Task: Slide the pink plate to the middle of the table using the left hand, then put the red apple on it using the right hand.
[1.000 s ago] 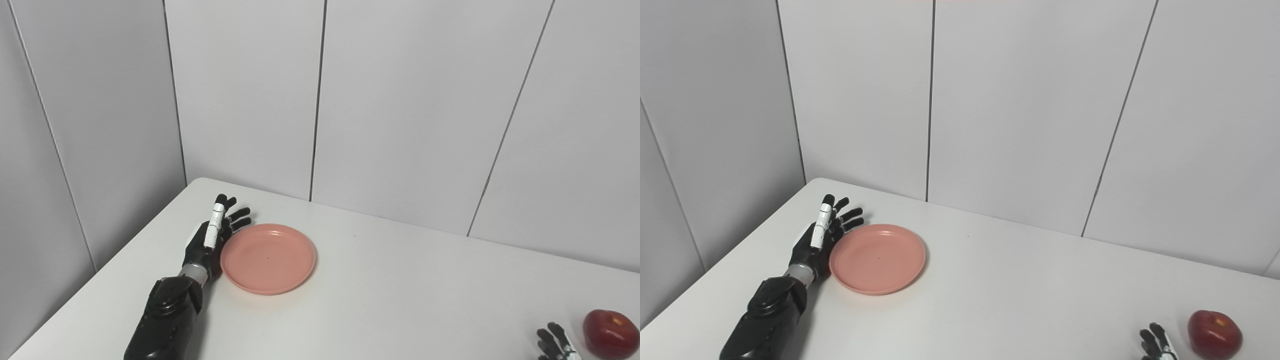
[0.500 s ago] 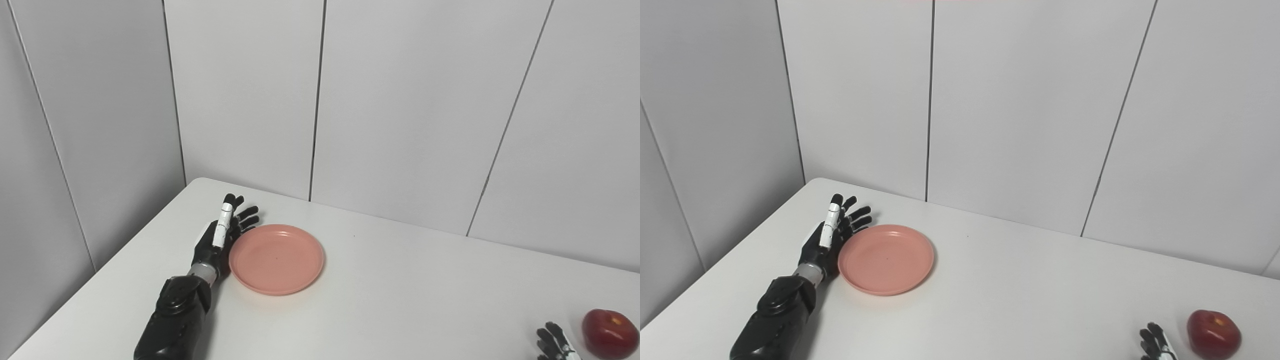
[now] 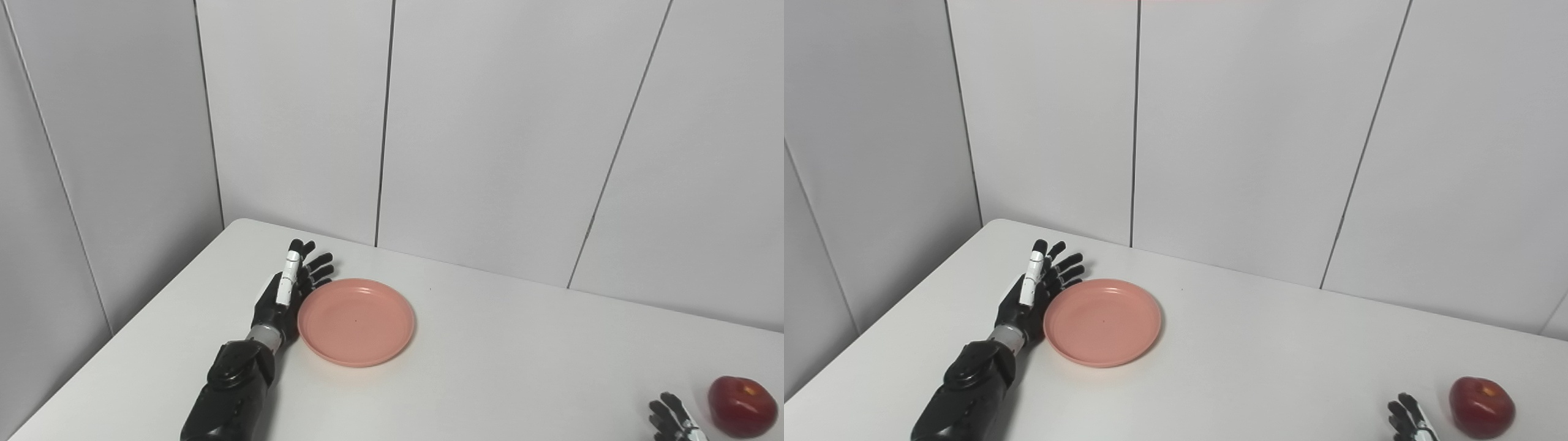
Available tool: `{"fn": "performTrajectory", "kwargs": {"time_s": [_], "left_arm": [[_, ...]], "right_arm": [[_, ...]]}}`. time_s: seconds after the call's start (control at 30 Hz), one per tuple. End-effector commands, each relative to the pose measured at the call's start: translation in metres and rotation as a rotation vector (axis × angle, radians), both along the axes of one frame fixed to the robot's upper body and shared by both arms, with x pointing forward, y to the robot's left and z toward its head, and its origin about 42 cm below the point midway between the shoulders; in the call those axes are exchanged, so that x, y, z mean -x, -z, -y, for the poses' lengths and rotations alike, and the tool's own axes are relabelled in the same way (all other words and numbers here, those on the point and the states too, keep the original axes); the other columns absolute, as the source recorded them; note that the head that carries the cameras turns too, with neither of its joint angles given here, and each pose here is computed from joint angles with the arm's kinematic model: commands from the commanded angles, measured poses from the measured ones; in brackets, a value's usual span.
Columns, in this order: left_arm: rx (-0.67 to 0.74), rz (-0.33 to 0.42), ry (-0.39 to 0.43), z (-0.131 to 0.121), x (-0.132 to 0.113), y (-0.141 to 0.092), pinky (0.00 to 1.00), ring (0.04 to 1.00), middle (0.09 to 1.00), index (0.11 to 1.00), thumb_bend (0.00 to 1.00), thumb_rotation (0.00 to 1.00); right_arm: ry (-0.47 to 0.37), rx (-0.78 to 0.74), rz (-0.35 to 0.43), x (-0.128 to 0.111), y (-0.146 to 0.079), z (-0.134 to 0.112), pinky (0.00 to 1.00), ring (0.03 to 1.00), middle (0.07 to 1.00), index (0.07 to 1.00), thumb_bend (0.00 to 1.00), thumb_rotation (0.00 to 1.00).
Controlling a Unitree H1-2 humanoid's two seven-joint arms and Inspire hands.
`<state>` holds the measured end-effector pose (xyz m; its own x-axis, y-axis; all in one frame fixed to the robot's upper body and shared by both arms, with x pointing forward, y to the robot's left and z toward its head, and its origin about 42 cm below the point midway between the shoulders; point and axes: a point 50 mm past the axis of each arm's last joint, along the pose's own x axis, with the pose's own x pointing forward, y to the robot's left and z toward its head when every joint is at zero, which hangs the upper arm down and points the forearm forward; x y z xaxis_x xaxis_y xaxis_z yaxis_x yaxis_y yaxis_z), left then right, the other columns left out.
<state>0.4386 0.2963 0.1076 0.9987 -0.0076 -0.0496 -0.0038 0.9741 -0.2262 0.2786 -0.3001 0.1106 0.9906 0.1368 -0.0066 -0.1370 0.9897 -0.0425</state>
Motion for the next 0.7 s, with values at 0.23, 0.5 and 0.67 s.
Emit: {"fn": "performTrajectory", "kwargs": {"time_s": [0.23,0.5,0.67], "left_arm": [[0.002,-0.015,0.071,0.030,-0.008,0.005,0.87,0.856,0.857,0.941,0.77,0.95],[-0.014,-0.022,0.112,0.055,-0.009,0.012,0.81,0.816,0.826,0.918,0.81,0.94],[-0.004,-0.030,0.132,0.069,-0.007,0.018,0.80,0.810,0.823,0.919,0.82,0.93]], "right_arm": [[-0.041,-0.005,-0.022,0.000,0.003,-0.013,1.00,0.948,0.925,0.940,0.81,1.00],[-0.045,0.006,-0.021,-0.002,0.002,-0.017,1.00,0.945,0.914,0.931,0.83,1.00],[-0.043,-0.002,-0.023,-0.002,0.002,-0.020,1.00,0.943,0.915,0.924,0.82,1.00]]}}
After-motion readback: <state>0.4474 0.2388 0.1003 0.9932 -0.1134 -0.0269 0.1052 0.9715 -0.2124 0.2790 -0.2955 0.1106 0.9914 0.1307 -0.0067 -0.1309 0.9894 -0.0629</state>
